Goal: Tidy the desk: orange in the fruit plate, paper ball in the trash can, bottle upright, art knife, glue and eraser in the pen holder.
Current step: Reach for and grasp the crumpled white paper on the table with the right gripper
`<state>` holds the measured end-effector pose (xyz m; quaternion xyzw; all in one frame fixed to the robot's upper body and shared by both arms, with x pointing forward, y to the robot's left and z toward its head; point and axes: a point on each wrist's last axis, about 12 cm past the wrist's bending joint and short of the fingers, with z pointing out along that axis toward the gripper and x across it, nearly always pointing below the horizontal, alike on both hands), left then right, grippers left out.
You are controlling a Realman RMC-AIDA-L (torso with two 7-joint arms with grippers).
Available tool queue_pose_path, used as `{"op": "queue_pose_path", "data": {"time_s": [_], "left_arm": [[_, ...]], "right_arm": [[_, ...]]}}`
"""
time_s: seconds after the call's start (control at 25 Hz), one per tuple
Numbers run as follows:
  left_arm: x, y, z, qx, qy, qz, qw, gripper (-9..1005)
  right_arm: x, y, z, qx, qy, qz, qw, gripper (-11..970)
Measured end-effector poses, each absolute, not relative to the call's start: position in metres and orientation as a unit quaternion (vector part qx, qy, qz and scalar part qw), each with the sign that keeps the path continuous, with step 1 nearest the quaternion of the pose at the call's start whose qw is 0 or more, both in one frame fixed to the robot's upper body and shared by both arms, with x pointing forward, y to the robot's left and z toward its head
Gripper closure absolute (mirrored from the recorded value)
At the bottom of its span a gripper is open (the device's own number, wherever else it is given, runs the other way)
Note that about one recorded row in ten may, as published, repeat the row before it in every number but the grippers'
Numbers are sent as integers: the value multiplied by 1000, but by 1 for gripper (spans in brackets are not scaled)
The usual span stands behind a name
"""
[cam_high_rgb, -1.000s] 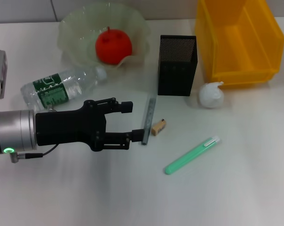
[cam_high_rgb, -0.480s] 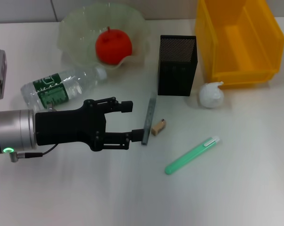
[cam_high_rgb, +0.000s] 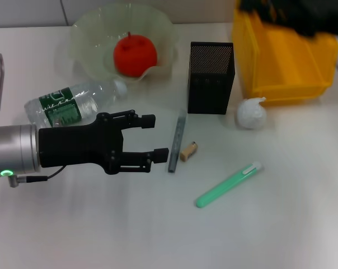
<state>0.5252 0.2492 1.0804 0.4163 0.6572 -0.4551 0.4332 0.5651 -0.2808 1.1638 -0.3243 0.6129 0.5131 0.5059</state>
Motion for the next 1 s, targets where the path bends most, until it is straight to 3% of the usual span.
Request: {"op": "queue_pose_path", "data": {"time_s": [0.4,0.88,1.0], "left_arm": [[529,255,1084,412,665,-454,427,152],[540,256,1097,412,668,-452,424,153],[563,255,1126,428,679,-427,417,153]], "right_arm": [[516,-307,1097,-403,683,429,433,284],[507,-308,1075,-397,700,402,437,285],[507,-307,1074,-395,701,403,437,285]]}}
